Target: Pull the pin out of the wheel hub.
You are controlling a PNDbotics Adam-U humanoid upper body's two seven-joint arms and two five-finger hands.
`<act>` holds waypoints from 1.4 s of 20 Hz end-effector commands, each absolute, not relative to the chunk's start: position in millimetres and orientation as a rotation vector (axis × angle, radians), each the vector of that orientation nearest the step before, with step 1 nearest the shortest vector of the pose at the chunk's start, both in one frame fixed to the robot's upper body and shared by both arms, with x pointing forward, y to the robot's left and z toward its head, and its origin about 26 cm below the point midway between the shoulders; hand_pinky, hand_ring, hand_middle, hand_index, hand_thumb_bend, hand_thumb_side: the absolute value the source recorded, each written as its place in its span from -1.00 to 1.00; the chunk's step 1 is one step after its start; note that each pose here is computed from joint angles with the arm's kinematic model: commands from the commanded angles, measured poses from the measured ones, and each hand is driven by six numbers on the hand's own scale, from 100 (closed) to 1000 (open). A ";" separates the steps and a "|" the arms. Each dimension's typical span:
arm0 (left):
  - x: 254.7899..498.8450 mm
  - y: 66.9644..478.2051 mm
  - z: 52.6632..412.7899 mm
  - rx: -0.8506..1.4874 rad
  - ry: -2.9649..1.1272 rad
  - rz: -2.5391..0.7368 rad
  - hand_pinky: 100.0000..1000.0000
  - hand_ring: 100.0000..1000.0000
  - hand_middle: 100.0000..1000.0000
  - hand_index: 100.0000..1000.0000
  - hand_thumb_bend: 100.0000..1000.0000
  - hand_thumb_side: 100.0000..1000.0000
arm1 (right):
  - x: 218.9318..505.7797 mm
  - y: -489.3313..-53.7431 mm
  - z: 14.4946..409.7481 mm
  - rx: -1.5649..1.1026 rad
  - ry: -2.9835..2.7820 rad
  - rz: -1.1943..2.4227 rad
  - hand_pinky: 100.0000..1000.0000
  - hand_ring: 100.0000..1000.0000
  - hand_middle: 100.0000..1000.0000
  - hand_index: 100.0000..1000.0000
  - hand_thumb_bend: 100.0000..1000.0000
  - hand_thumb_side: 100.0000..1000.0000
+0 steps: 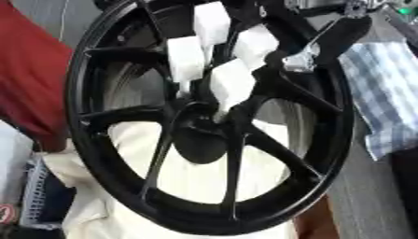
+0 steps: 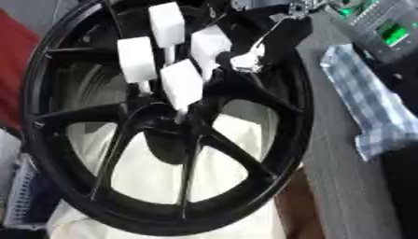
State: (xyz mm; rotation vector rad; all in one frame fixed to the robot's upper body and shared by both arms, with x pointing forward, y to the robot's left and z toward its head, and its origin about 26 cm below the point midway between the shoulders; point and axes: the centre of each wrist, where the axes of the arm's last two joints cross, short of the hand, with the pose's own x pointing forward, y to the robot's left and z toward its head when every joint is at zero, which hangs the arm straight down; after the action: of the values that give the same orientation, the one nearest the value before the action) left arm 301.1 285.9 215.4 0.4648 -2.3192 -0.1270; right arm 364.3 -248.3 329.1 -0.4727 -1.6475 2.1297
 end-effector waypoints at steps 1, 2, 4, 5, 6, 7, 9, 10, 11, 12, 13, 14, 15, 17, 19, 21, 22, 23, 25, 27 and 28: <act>298.5 285.6 224.4 0.475 -2.356 -0.139 0.20 -0.02 0.04 0.34 -1.00 0.12 | 364.4 -253.2 336.5 -0.525 -1.644 2.128 0.92 1.00 0.63 0.85 -0.82 0.04; 298.6 285.5 224.6 0.474 -2.358 -0.137 0.20 -0.02 0.04 0.34 -1.00 0.12 | 365.6 -253.3 335.6 -0.533 -1.638 2.129 0.92 1.00 0.62 0.85 -0.81 0.03; 298.7 285.3 224.7 0.472 -2.359 -0.134 0.20 -0.02 0.04 0.34 -1.00 0.12 | 367.8 -253.0 333.3 -0.546 -1.631 2.134 0.91 1.00 0.59 0.84 -0.79 0.03; 298.7 284.9 224.6 0.470 -2.359 -0.134 0.20 -0.02 0.04 0.34 -1.00 0.12 | 368.9 -252.8 332.1 -0.549 -1.628 2.136 0.91 1.00 0.55 0.81 -0.79 0.02; 298.8 284.7 224.5 0.468 -2.359 -0.133 0.20 -0.02 0.04 0.34 -1.00 0.12 | 370.0 -252.7 330.8 -0.550 -1.625 2.136 0.91 1.00 0.48 0.79 -0.79 -0.02; 298.7 284.8 224.4 0.468 -2.359 -0.133 0.20 -0.02 0.04 0.34 -1.00 0.12 | 371.0 -252.6 329.7 -0.549 -1.622 2.135 0.91 1.00 0.45 0.76 -0.78 -0.03; 298.7 284.9 224.6 0.466 -2.360 -0.131 0.20 -0.02 0.04 0.34 -1.00 0.12 | 372.5 -252.5 328.2 -0.545 -1.623 2.130 0.90 1.00 0.31 0.67 -0.77 -0.12; 298.7 285.0 224.6 0.465 -2.361 -0.131 0.20 -0.02 0.04 0.34 -1.00 0.13 | 372.9 -252.2 327.7 -0.542 -1.626 2.127 0.88 1.00 0.21 0.59 -0.80 -0.14; 298.7 285.0 224.4 0.464 -2.360 -0.130 0.20 -0.02 0.04 0.34 -1.00 0.13 | 373.2 -251.9 327.2 -0.536 -1.632 2.118 0.88 1.00 0.14 0.51 -0.86 -0.16; 298.7 285.0 224.2 0.463 -2.359 -0.130 0.20 -0.02 0.04 0.34 -1.00 0.13 | 373.7 -251.7 326.5 -0.526 -1.640 2.103 0.88 1.00 0.02 0.36 -1.00 -0.27; 298.6 285.1 223.8 0.463 -2.357 -0.129 0.20 -0.02 0.04 0.34 -1.00 0.13 | 374.7 -252.0 325.9 -0.515 -1.650 2.081 0.87 0.99 -0.07 0.27 -1.00 -0.36; 298.5 285.2 223.5 0.463 -2.355 -0.129 0.20 -0.02 0.04 0.34 -1.00 0.13 | 375.4 -251.9 325.8 -0.504 -1.661 2.057 0.86 0.97 -0.13 0.20 -1.00 -0.39; 298.4 285.3 223.1 0.463 -2.354 -0.128 0.20 -0.02 0.04 0.34 -1.00 0.13 | 375.6 -251.1 326.2 -0.492 -1.674 2.034 0.85 0.94 -0.18 0.12 -1.00 -0.45; 298.2 285.9 222.7 0.465 -2.352 -0.127 0.21 -0.02 0.04 0.34 -1.00 0.12 | 375.3 -249.5 327.9 -0.464 -1.700 1.993 0.84 0.90 -0.27 0.01 -1.00 -0.44; 298.0 286.6 222.2 0.469 -2.350 -0.127 0.21 -0.02 0.04 0.34 -1.00 0.12 | 374.4 -248.3 330.4 -0.431 -1.714 1.968 0.84 0.90 -0.31 -0.03 -1.00 -0.37; 297.6 287.4 221.1 0.473 -2.345 -0.125 0.21 -0.02 0.04 0.34 -1.00 0.12 | 372.1 -247.7 335.8 -0.403 -1.723 1.957 0.83 0.88 -0.32 -0.04 -1.00 -0.35; 297.4 287.7 220.6 0.474 -2.342 -0.125 0.21 -0.02 0.04 0.34 -1.00 0.12 | 370.9 -248.1 339.0 -0.393 -1.724 1.950 0.82 0.85 -0.36 -0.06 -1.00 -0.38; 297.3 287.9 220.3 0.475 -2.340 -0.126 0.21 -0.02 0.04 0.34 -1.00 0.12 | 369.3 -249.2 343.2 -0.385 -1.724 1.942 0.81 0.84 -0.38 -0.07 -1.00 -0.40; 297.1 288.5 220.0 0.478 -2.337 -0.127 0.21 -0.02 0.04 0.34 -1.00 0.12 | 366.0 -252.7 351.7 -0.376 -1.729 1.917 0.82 0.84 -0.41 -0.09 -1.00 -0.42; 296.9 289.4 219.9 0.482 -2.335 -0.128 0.21 -0.02 0.04 0.34 -1.00 0.11 | 362.9 -257.1 360.3 -0.368 -1.743 1.879 0.82 0.84 -0.42 -0.10 -1.00 -0.45; 296.8 289.9 219.8 0.485 -2.334 -0.129 0.21 -0.02 0.04 0.34 -1.00 0.11 | 361.3 -259.9 365.1 -0.366 -1.752 1.858 0.82 0.84 -0.42 -0.10 -1.00 -0.46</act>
State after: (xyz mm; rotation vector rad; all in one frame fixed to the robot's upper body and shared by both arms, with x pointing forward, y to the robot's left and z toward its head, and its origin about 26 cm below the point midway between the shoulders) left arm 300.1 287.1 212.1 0.4636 -2.3110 -0.1189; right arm 370.0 -251.5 344.5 -0.3216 -1.7241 1.8767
